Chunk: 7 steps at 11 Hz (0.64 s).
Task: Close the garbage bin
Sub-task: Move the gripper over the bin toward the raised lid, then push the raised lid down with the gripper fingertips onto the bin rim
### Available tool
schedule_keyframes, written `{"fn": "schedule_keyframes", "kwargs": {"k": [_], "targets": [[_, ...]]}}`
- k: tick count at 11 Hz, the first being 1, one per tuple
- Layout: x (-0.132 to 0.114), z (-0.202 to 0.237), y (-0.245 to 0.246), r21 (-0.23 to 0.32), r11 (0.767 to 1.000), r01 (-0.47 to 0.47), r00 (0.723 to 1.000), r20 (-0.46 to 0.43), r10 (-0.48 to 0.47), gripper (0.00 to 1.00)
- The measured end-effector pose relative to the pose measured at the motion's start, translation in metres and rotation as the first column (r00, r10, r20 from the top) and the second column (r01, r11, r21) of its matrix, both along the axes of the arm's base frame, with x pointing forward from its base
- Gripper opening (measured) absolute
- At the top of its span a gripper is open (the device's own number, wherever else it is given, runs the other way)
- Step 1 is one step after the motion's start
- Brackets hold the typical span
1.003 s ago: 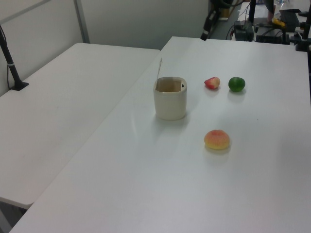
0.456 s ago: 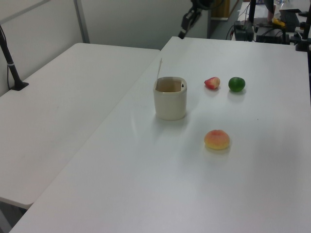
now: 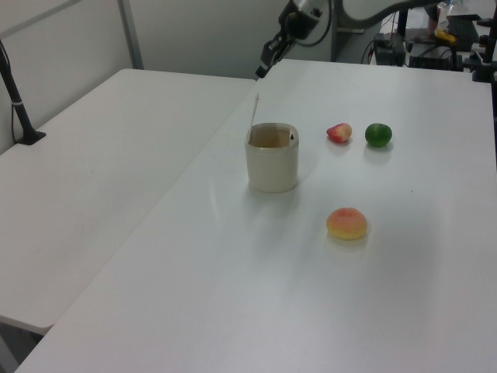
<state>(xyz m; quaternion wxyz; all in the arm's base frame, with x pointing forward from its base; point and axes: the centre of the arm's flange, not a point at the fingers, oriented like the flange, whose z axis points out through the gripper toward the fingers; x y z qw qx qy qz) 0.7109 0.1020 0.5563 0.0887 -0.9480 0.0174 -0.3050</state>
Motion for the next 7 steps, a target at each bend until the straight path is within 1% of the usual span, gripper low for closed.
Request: {"fn": "schedule_keyframes", "kwargs": {"k": [4,7], "targets": [[0.017,-0.025,0.010,-0.001,1.000,0.003,0.996,0.085,-0.003,0.01],[0.022,-0.042,0.013,-0.020,1.000,-0.001,0.997,0.083,0.002,0.01]]}}
